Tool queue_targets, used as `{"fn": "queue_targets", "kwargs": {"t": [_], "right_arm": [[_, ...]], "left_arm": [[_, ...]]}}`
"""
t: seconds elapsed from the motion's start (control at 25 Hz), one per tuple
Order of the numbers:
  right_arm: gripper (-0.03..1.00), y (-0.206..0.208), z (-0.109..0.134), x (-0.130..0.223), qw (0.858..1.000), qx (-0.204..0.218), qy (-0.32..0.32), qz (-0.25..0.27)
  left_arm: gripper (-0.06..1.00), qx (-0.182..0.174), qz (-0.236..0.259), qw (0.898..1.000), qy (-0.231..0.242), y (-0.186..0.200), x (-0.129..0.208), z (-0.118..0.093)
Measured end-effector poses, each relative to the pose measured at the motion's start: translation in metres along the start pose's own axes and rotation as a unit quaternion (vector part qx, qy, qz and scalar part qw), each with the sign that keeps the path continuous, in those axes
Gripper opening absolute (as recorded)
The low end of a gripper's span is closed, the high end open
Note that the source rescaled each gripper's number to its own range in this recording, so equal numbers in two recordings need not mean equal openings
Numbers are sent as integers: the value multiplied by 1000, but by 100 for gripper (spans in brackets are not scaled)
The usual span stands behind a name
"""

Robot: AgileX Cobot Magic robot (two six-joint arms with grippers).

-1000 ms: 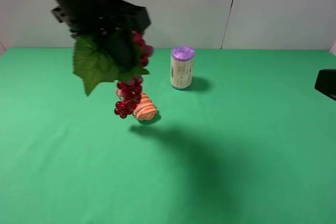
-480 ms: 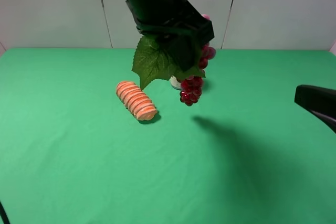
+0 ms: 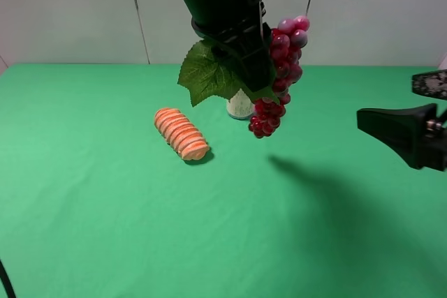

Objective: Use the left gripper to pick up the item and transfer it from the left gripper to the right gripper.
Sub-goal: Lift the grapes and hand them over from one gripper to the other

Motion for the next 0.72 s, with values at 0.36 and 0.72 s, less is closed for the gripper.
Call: {"fn": "queue_targets", "kwargs": {"t": [0.36, 0.72], "right_arm": [[100, -54, 7, 11, 998, -42, 31, 45], [100, -78, 17, 15, 997, -63, 12, 53]], "left_arm": [[0, 15, -10, 999, -36, 1, -3, -5], [0, 30, -19, 998, -42, 2, -6, -9]]}}
Point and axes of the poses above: a point on each arm's last joint axis where the gripper is mounted, y pointing back along that axis away from the gripper, z along the wrist's bending axis when the last joint is at zero, x = y × z, the point moved 6 cm from there along -y, pointing out along that axis toward the gripper, and after that the axes turned 5 degrees about y, right-handed, at the moved point
